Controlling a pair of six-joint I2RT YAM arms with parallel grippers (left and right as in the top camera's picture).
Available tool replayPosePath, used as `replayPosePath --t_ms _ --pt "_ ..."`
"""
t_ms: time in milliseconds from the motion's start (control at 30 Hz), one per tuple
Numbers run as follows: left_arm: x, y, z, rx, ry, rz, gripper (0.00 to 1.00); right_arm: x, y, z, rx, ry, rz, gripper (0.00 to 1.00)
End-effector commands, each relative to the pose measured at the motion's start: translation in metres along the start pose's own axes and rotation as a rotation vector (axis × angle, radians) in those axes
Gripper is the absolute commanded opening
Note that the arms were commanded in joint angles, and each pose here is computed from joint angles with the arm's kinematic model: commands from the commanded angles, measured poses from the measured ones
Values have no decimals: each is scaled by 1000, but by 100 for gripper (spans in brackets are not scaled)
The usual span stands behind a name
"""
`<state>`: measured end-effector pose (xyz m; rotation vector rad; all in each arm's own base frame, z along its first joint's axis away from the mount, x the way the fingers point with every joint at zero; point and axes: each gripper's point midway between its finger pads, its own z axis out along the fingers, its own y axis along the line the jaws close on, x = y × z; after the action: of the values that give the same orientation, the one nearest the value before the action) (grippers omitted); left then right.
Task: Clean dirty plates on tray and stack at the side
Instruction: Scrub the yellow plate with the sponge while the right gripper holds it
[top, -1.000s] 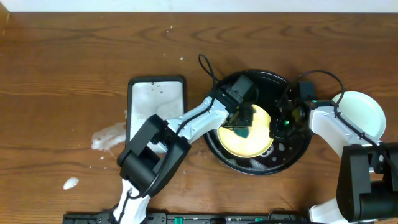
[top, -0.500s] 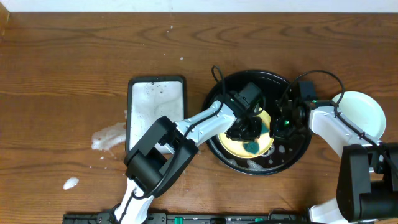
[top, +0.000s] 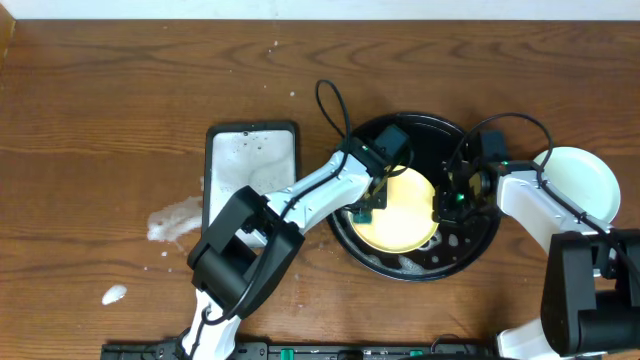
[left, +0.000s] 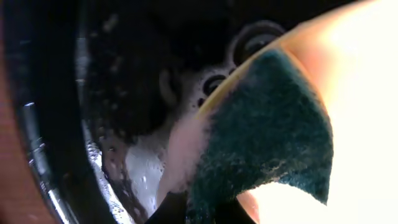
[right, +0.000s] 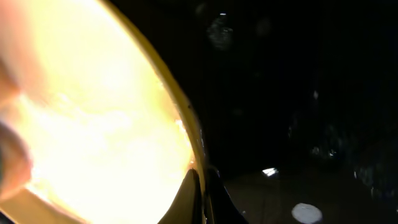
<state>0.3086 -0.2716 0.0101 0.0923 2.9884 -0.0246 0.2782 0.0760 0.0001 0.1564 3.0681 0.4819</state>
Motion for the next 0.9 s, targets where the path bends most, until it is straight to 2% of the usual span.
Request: replayPosePath --t_ms 0,100,267,333,633,767,867 --pt "-27 60 19 -278 -124 7 8 8 -35 10 159 29 16 1" --pt "-19 25 27 -85 -54 -8 8 9 -35 10 159 30 17 1" --pt "-4 -66 14 390 84 14 8 9 -35 10 160 29 16 1" --pt "-1 -89 5 497 101 22 8 9 -35 10 159 29 16 1" --pt "36 -122 3 513 142 92 8 9 -35 10 159 30 17 1" --pt "45 -110 9 447 166 87 8 9 -35 10 159 30 17 1" --pt "44 -84 18 323 158 62 8 9 -35 10 159 31 17 1"
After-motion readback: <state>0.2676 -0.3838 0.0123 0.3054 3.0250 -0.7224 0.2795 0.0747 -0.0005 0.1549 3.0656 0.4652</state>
